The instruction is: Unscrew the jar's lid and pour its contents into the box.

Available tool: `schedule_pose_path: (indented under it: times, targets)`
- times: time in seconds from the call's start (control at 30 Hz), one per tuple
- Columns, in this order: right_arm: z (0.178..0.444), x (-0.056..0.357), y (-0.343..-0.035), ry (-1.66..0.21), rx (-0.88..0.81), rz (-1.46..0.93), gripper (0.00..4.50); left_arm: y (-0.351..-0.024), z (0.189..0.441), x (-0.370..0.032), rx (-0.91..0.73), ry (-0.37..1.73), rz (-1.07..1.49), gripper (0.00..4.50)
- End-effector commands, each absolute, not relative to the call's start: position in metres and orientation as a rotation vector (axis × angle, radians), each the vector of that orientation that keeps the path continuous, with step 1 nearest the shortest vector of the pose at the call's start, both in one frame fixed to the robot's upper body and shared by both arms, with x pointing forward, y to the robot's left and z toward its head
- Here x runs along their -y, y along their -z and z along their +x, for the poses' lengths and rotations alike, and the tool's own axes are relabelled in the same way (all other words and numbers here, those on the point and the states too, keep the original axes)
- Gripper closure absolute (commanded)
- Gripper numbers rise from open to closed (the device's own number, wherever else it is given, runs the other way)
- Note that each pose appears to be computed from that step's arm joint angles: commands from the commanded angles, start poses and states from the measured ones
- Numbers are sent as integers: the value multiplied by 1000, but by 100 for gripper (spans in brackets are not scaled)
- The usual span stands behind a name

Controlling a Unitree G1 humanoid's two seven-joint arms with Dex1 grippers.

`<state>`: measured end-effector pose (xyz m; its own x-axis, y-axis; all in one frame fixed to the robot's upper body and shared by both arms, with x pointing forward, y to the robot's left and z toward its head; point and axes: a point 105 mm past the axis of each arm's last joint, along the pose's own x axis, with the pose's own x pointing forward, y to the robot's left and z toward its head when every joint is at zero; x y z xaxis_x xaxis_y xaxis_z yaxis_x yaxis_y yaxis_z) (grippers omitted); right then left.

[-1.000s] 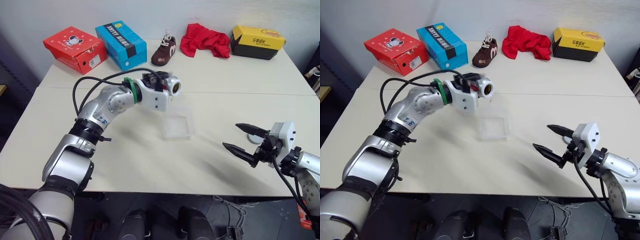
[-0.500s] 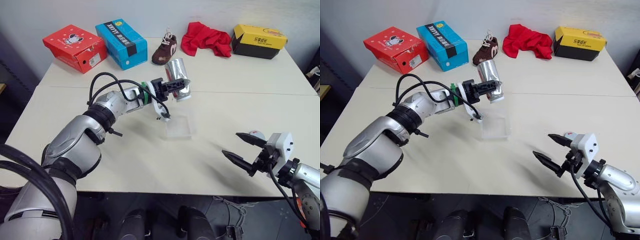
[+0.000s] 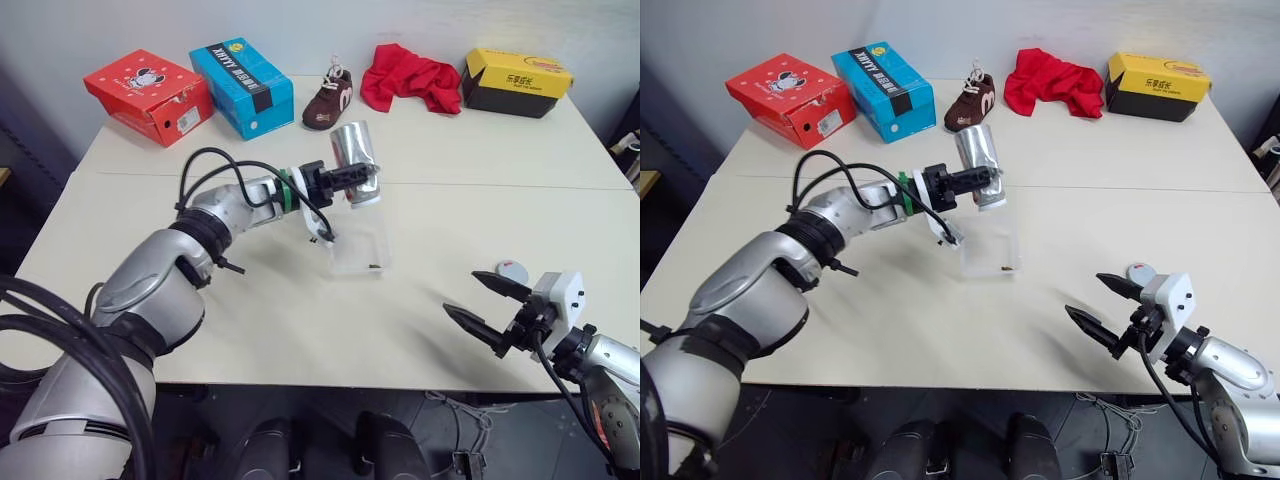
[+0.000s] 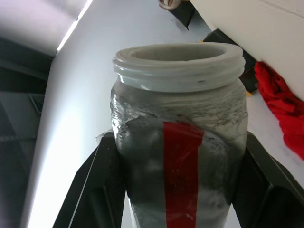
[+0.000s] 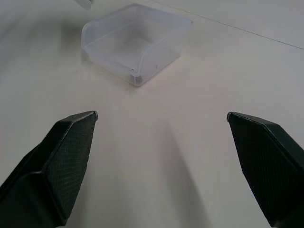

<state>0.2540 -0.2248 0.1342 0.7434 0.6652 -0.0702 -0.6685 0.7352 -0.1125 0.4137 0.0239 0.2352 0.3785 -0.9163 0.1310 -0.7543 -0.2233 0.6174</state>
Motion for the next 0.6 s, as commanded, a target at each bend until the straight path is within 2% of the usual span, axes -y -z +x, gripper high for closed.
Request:
schedule_pose_path:
  times: [0.03,0.1,0.17,0.23,0.33,0.47,0.6]
  targets:
    - [253,230,-147,-720,42,-142,2,-254,412,-43,1129,484,1592,215]
    - [255,231,-149,-720,71,-139,2,-259,411,-53,1003,548,1354,215]
    - [256,227,-156,-772,149,-152,2,-264,420,-71,815,563,1096,215]
    - [255,224,-160,-826,208,-160,2,-259,427,-91,622,620,847,215]
    - [257,223,-161,-878,270,-165,2,-245,427,-122,425,671,543,215]
    - [257,218,-166,-948,361,-177,2,-237,407,-167,345,609,240,215]
    - [259,206,-174,-1030,470,-183,2,-220,371,-241,350,350,4,215]
